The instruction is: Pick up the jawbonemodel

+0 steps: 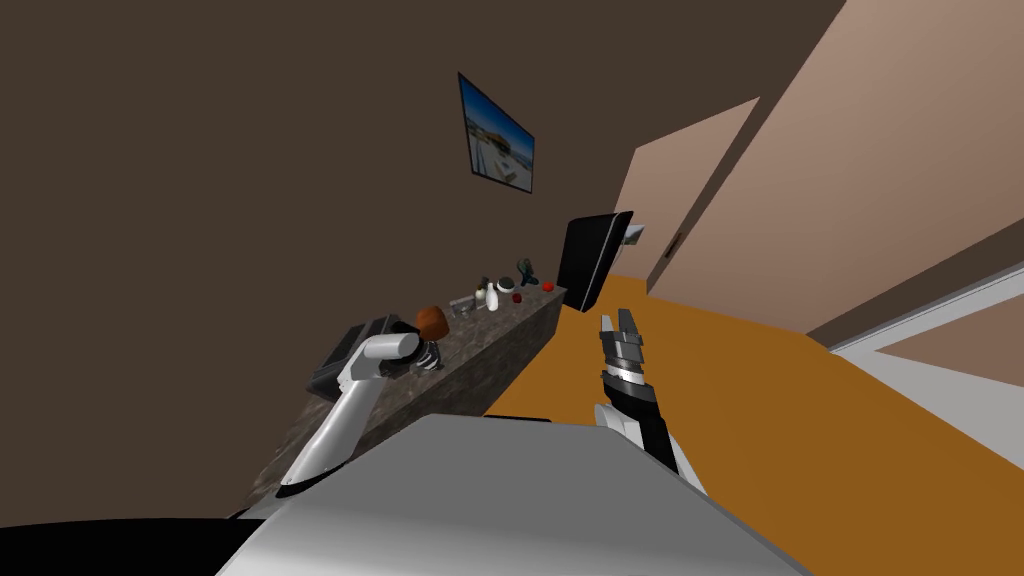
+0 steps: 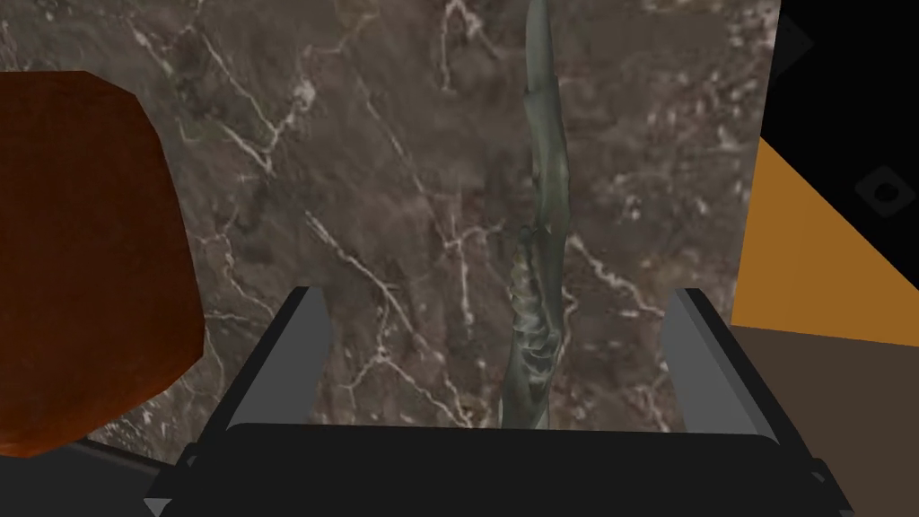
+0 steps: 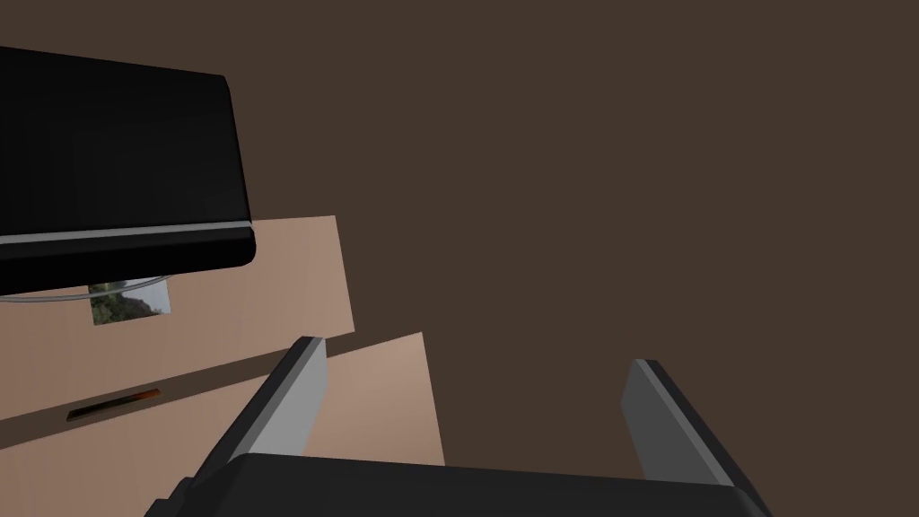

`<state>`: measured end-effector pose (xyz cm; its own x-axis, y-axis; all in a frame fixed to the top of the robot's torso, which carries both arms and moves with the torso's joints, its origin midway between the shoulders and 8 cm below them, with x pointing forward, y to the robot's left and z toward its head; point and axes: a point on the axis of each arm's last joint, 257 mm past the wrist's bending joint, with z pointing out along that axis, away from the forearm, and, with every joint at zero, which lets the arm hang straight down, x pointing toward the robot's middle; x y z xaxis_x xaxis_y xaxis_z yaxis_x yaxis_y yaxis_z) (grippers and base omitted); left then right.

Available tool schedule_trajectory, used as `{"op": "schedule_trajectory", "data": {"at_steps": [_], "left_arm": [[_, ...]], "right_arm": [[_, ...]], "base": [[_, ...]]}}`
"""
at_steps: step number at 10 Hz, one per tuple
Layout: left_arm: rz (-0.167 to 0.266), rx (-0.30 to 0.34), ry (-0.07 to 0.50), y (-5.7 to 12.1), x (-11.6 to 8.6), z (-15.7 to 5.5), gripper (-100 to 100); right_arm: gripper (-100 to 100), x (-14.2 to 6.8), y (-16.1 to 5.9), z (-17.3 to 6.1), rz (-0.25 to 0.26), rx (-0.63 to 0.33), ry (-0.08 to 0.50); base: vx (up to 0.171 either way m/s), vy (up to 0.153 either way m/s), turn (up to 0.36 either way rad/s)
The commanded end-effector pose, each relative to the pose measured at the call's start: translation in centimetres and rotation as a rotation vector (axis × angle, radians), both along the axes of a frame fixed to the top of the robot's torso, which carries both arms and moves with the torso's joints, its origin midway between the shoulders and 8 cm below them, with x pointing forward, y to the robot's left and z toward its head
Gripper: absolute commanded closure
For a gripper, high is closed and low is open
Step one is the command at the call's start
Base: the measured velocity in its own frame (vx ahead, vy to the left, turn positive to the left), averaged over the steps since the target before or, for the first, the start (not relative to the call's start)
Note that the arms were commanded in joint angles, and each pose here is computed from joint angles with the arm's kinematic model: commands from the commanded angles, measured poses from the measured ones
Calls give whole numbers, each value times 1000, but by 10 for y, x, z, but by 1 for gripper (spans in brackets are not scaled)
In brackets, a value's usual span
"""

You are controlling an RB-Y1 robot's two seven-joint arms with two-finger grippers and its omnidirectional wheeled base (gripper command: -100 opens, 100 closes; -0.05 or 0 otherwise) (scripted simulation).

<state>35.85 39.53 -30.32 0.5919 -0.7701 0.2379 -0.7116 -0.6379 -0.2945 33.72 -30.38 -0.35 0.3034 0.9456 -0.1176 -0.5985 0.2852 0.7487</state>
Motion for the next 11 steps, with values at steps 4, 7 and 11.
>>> {"op": "schedule_trajectory", "data": {"at_steps": [4, 7, 11], "left_arm": [[21, -35, 119, -3, -26, -11, -100], [36, -57, 210, -6, -46, -19, -100], [39, -61, 222, -5, -45, -28, -100]], "right_arm": [[0, 0, 0, 0, 0, 0, 0], [0, 0, 0, 0, 0, 0, 0], [0, 0, 0, 0, 0, 0, 0]], "base": [[22, 38, -60], [17, 41, -60], [4, 11, -20]]}}
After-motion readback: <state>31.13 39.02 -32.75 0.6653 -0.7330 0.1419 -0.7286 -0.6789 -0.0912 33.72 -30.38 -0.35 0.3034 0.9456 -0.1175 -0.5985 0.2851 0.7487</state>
